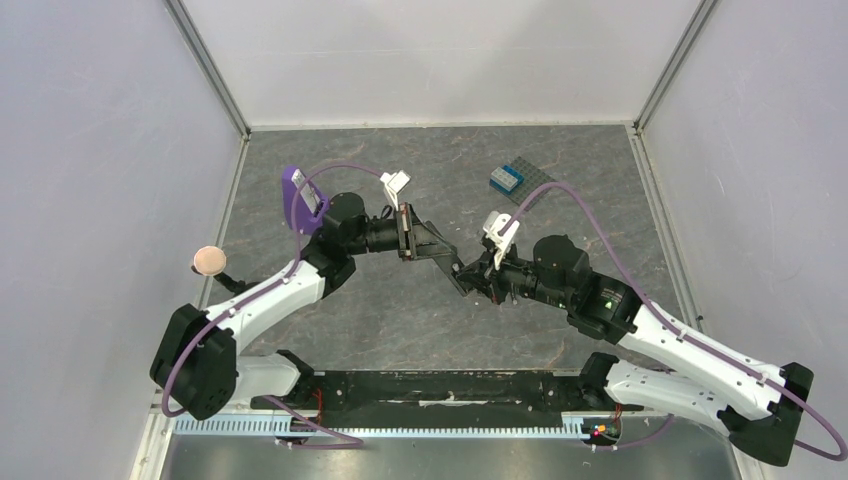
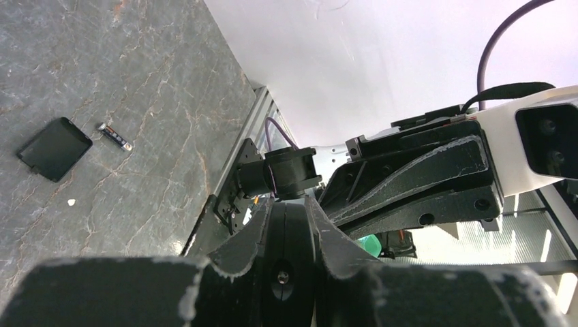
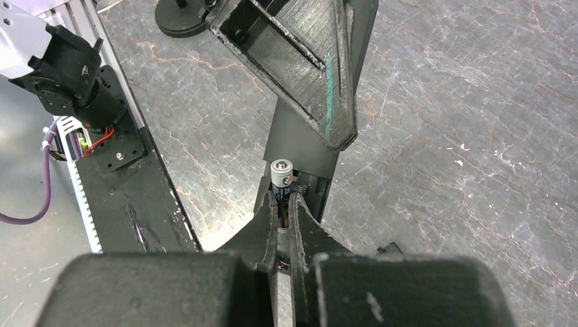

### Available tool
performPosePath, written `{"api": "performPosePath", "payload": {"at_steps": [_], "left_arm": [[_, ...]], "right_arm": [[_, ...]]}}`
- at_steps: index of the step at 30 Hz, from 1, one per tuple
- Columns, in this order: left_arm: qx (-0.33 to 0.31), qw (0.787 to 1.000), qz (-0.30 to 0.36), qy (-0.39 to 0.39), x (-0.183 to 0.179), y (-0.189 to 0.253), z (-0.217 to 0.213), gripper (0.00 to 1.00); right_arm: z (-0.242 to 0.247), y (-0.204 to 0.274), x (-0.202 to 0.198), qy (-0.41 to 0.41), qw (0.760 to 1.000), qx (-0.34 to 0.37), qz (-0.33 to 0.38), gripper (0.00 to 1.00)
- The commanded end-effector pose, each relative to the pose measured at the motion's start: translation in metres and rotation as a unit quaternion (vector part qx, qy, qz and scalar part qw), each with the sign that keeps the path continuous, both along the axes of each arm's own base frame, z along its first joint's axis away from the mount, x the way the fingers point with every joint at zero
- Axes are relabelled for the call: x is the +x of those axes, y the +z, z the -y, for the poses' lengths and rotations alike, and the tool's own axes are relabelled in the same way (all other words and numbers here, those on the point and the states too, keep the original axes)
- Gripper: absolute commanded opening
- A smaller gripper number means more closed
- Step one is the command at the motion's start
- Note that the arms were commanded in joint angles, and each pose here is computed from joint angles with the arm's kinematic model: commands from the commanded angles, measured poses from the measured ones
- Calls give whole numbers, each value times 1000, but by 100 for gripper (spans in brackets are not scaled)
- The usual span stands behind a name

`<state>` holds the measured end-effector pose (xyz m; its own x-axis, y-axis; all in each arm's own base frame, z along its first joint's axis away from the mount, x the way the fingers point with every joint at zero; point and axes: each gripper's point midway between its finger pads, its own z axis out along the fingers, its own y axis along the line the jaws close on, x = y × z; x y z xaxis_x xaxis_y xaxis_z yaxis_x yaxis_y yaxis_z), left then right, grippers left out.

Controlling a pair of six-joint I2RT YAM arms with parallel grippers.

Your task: Load the batteries into the remote control

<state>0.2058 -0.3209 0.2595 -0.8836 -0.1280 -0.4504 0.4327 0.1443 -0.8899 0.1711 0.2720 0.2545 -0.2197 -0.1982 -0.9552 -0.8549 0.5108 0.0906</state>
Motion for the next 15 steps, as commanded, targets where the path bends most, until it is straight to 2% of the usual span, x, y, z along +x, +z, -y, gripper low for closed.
{"api": "performPosePath", "payload": {"at_steps": [1,15], "left_arm": [[-39,999,27,-18,-7,32,-2,2],[-60,997,53,5,-4,38,-9,2]], "right_arm": [[-2,18,3,2,1000,7,23,0],[-8,10,-4,17,1000,-8,-17,0]]}}
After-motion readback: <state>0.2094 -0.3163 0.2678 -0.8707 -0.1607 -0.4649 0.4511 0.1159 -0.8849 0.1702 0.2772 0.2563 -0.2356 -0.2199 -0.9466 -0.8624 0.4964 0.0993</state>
